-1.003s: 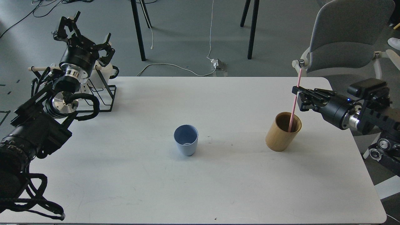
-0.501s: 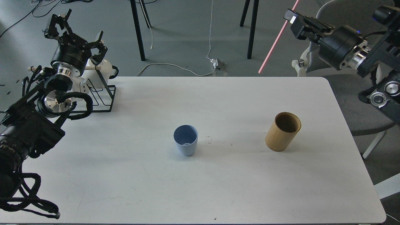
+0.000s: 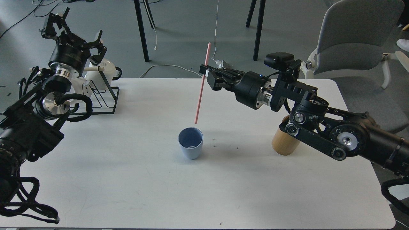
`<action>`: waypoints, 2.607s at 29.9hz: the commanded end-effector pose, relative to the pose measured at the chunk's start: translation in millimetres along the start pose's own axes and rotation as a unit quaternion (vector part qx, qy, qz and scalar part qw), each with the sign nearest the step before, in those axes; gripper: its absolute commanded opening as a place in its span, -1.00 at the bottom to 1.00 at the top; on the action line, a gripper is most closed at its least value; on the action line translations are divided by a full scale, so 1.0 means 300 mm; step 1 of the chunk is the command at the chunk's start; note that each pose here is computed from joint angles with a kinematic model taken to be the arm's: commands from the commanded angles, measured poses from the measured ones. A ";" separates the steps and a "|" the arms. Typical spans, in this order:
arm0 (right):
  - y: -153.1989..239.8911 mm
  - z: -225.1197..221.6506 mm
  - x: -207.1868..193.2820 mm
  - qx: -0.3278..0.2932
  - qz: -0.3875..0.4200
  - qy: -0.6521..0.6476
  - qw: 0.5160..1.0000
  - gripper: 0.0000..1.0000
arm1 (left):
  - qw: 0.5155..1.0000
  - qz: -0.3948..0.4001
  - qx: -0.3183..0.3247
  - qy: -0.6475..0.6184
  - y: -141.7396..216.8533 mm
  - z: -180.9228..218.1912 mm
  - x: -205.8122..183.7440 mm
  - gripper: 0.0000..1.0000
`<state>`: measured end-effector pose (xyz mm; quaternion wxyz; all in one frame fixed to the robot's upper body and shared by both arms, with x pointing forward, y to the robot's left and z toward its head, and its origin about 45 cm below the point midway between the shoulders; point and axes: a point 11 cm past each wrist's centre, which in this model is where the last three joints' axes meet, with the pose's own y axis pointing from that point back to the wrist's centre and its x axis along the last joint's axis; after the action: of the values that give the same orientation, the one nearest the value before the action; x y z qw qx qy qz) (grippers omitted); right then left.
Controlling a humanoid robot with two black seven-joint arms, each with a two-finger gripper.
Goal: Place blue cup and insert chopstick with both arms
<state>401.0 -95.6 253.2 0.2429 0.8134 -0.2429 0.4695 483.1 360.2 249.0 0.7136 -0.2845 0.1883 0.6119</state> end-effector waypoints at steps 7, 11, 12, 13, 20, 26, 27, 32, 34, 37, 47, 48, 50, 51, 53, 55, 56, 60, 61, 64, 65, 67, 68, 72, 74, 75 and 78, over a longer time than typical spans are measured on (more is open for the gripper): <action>-0.066 -0.011 -0.117 -0.004 -0.032 -0.001 0.999 -0.99 | 1.000 0.001 -0.003 -0.003 0.000 0.012 0.005 0.99; -0.081 -0.014 -0.143 -0.005 -0.038 -0.003 0.999 -0.99 | 1.000 0.002 -0.003 -0.004 0.001 0.013 0.006 0.99; -0.085 -0.016 -0.151 -0.005 -0.040 -0.003 0.999 -0.99 | 1.000 0.002 -0.003 -0.004 0.001 0.013 0.006 0.99; -0.088 -0.014 -0.157 -0.006 -0.041 -0.003 0.999 -0.99 | 1.000 0.002 -0.003 -0.004 0.001 0.013 0.006 0.99; -0.096 -0.010 -0.221 -0.010 -0.063 0.004 0.998 -0.77 | 1.000 0.002 -0.003 -0.004 0.001 0.013 0.008 0.99; -0.097 -0.010 -0.241 -0.011 -0.068 0.002 0.998 -0.61 | 1.000 0.003 -0.003 -0.005 0.001 0.016 0.009 0.99; -0.098 -0.012 -0.242 -0.010 -0.068 0.001 0.998 -0.58 | 1.000 0.003 -0.003 -0.005 0.001 0.016 0.009 0.99; -0.102 -0.028 -0.243 -0.004 -0.068 -0.001 0.998 -0.28 | 1.000 0.004 -0.004 -0.006 0.002 0.018 0.012 0.99; -0.106 -0.039 -0.223 0.001 -0.059 -0.005 0.998 -0.03 | 1.000 0.004 -0.004 -0.006 0.002 0.021 0.013 0.99; -0.109 -0.046 -0.114 0.006 -0.004 -0.014 1.000 0.73 | 1.000 0.004 -0.004 -0.006 0.002 0.021 0.013 0.99; 0.017 0.097 0.252 -0.003 0.181 -0.211 0.961 0.99 | 1.000 0.003 -0.001 -0.005 0.002 0.016 0.011 0.99; 0.035 0.116 0.270 -0.003 0.192 -0.240 0.952 0.99 | 1.000 0.003 -0.001 -0.005 0.001 0.014 0.009 0.99; 0.071 0.148 0.305 0.007 0.214 -0.289 0.933 0.99 | 1.000 0.003 0.000 -0.005 0.001 0.013 0.009 0.99; 0.087 0.161 0.322 0.013 0.223 -0.309 0.924 0.99 | 1.000 0.003 0.000 -0.005 0.001 0.013 0.009 0.99; 0.129 0.199 0.352 0.018 0.239 -0.351 0.905 0.99 | 1.000 0.002 0.001 -0.004 0.001 0.010 0.006 0.99; 0.173 0.243 0.379 0.015 0.254 -0.391 0.885 0.99 | 1.000 0.001 0.002 -0.003 0.000 0.005 0.004 0.99; 0.195 0.264 0.387 0.016 0.260 -0.419 0.870 0.99 | 1.000 0.001 0.001 -0.002 -0.001 0.004 0.002 0.99; 0.272 0.343 0.394 0.021 0.290 -0.528 0.798 0.99 | 1.000 0.002 -0.004 0.001 0.000 0.006 0.003 0.99; 0.293 0.364 0.399 0.025 0.297 -0.551 0.780 0.99 | 1.000 0.002 -0.005 0.003 0.000 0.005 0.004 0.99; 0.336 0.418 0.418 0.046 0.317 -0.606 0.728 0.99 | 1.000 0.001 -0.007 0.010 -0.003 -0.007 -0.005 0.99; 0.352 0.434 0.421 0.055 0.322 -0.621 0.712 0.99 | 1.000 0.002 -0.006 0.012 -0.001 -0.012 -0.005 0.99; 0.375 0.460 0.410 0.075 0.330 -0.654 0.676 0.99 | 1.000 0.003 -0.006 0.013 -0.001 -0.016 -0.004 0.99; 0.389 0.476 0.401 0.079 0.337 -0.666 0.660 0.99 | 1.000 0.005 -0.005 0.014 0.002 -0.020 -0.002 0.99; 0.453 0.552 0.372 0.094 0.366 -0.708 0.597 0.99 | 1.000 0.006 -0.006 0.016 0.003 -0.020 0.001 0.99; 0.475 0.578 0.355 0.103 0.367 -0.721 0.579 0.99 | 1.000 0.008 -0.009 0.019 0.004 -0.017 0.003 0.99; 0.486 0.590 0.347 0.106 0.369 -0.724 0.573 0.99 | 1.000 0.008 -0.008 0.019 0.005 -0.018 0.005 0.99; 0.514 0.625 0.335 0.106 0.377 -0.726 0.566 0.99 | 1.000 0.008 -0.007 0.018 0.006 -0.017 0.006 0.99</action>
<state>470.8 -336.2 290.8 -0.2944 0.7422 -0.5671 -0.2022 482.3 357.6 243.5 0.7028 -0.3001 0.1993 0.6135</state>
